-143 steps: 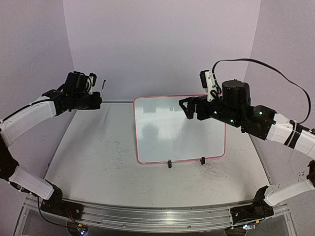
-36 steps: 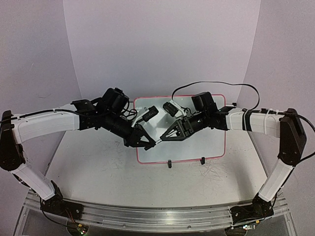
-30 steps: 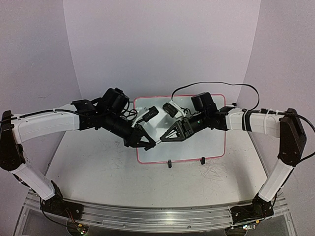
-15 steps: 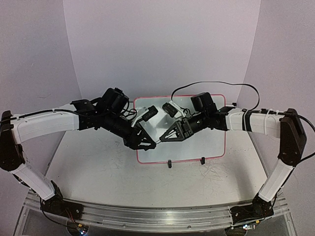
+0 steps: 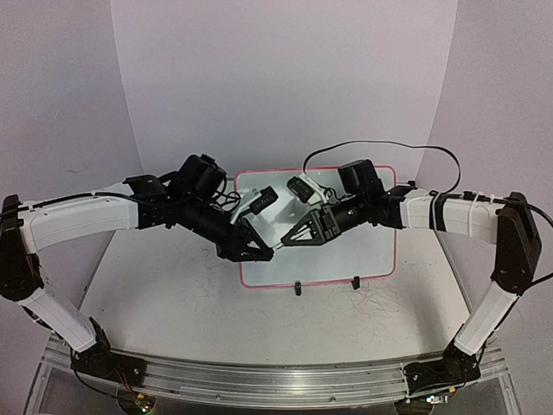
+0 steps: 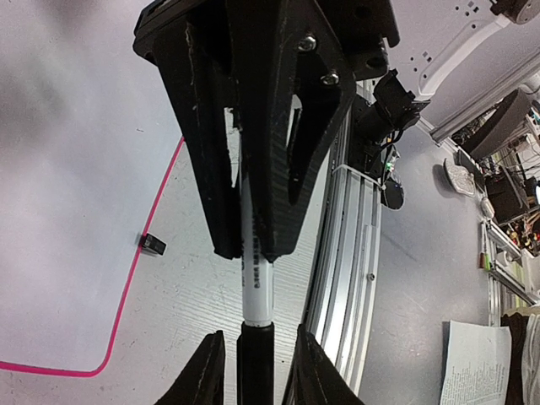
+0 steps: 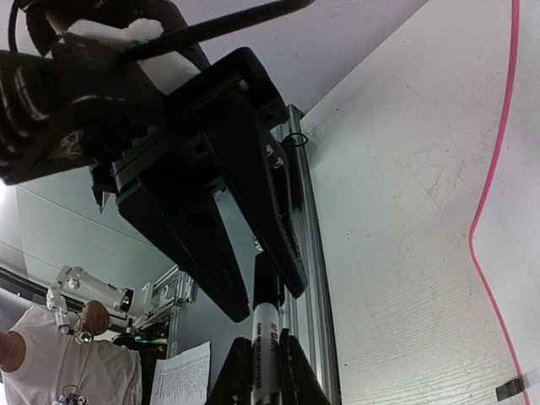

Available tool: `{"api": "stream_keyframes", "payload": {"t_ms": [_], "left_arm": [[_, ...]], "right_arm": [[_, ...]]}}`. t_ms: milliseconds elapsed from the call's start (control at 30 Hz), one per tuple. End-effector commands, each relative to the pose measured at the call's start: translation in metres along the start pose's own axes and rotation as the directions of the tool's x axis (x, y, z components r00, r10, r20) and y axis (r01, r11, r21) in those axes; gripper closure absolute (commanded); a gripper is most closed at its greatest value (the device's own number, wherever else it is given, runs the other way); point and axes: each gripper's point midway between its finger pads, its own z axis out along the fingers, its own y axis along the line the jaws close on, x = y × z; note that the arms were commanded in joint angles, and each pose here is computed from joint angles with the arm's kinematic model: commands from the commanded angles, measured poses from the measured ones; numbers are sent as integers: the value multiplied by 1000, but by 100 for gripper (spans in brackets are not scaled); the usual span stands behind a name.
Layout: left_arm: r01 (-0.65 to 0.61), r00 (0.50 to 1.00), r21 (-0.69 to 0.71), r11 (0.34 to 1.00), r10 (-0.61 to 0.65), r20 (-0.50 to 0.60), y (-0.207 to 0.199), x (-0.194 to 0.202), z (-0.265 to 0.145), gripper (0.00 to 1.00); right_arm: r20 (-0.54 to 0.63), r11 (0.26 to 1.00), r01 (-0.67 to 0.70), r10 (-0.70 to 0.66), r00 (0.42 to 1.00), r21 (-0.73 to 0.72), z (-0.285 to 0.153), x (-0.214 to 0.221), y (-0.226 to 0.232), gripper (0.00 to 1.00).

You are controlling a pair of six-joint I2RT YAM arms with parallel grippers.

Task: Write a sentence on the whiteboard
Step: Open the pen cap from the whiteboard marker, then place the pen cap at the center of the board.

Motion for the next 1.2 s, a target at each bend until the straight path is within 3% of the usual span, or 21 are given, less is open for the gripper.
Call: {"api": "stream_keyframes", "payload": {"t_ms": [0,133,300,433,633,767,867,1000,1167], "left_arm": [[-57,998,12,998,56,40,-12,-13,-10,70],[-60,998,11,998,59,38,-11,-13,-9,72],[-79,996,-42,996,81,46,-5,-14,-13,91],[-93,995,-114,989,97,29,5,-3,-19,100],[-137,988,-254,957,150,29,14,18,-49,100],[-78,989,-388,918,119,84,36,27,-81,100],[173,968,-565,807,-35,248,80,33,-111,100],[481,870,-655,583,-227,437,129,71,-127,100],[595,802,-691,411,-363,475,161,118,-112,100]], "right_arm": [[31,997,78,-78,997,-6,-6,-12,23,100],[34,997,81,-80,996,-6,-6,-14,25,100],[33,997,77,-77,996,-4,-6,-12,24,100],[54,995,86,-88,995,41,-10,-14,21,100],[98,988,119,-128,987,96,-31,-13,24,100],[159,966,133,-170,972,222,-54,-14,20,100],[215,910,135,-233,948,391,-74,-16,13,100],[305,848,108,-302,903,518,-95,-27,11,100],[386,790,159,-451,805,592,-107,-36,34,100]]}}
